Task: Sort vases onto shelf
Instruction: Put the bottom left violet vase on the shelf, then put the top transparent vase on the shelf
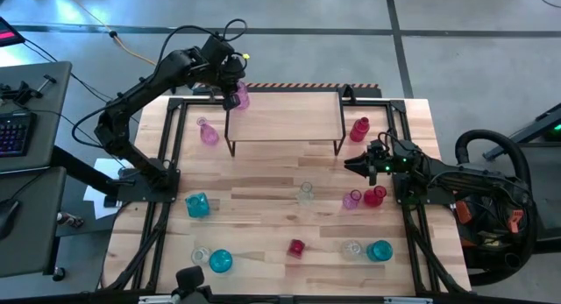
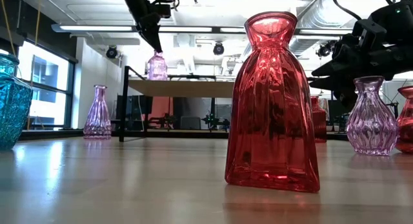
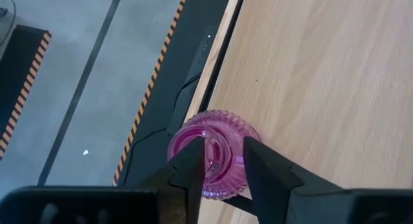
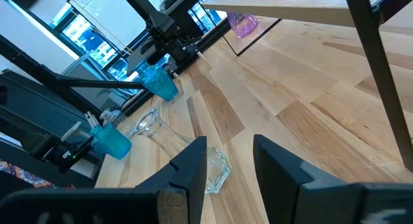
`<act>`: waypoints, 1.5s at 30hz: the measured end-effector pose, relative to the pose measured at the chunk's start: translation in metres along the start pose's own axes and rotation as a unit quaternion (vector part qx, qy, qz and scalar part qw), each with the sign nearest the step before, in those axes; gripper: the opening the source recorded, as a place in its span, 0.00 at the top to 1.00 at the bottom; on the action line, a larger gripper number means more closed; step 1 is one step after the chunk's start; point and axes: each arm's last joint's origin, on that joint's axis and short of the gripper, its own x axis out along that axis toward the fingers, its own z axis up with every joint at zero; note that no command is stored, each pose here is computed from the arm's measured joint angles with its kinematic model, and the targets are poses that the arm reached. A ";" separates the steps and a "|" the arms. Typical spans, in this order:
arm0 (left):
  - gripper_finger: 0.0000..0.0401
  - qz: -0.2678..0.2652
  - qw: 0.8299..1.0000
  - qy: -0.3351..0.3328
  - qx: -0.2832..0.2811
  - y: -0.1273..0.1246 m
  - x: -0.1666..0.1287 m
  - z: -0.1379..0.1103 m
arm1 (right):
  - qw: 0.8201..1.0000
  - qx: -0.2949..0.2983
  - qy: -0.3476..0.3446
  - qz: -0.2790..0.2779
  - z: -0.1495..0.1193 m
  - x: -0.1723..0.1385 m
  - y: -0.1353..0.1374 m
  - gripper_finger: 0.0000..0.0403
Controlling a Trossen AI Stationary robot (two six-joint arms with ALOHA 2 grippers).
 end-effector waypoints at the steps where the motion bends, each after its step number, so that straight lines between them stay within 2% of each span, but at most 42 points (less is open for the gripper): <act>1: 0.74 0.000 1.000 0.000 0.000 0.000 0.000 0.000 | 1.000 0.000 0.000 0.000 0.000 0.000 0.000 0.73; 19: 0.74 0.008 0.999 -0.041 0.007 0.002 -0.024 0.014 | 1.000 0.000 0.000 0.000 0.000 0.000 0.000 0.73; 23: 0.74 -0.027 0.997 -0.072 -0.024 -0.001 -0.034 0.018 | 1.000 0.000 0.000 0.000 0.000 0.000 0.000 0.73; 29: 0.74 -0.119 0.984 -0.129 -0.031 -0.011 -0.050 0.019 | 1.000 0.000 0.000 0.000 0.000 0.000 0.000 0.73; 33: 0.74 -0.160 0.975 -0.154 -0.029 -0.019 -0.060 0.021 | 1.000 0.000 0.000 0.000 0.000 0.000 0.000 0.73; 45: 0.74 -0.218 0.958 -0.184 0.006 -0.064 -0.070 0.039 | 1.000 0.000 0.000 0.000 0.000 0.000 0.000 0.73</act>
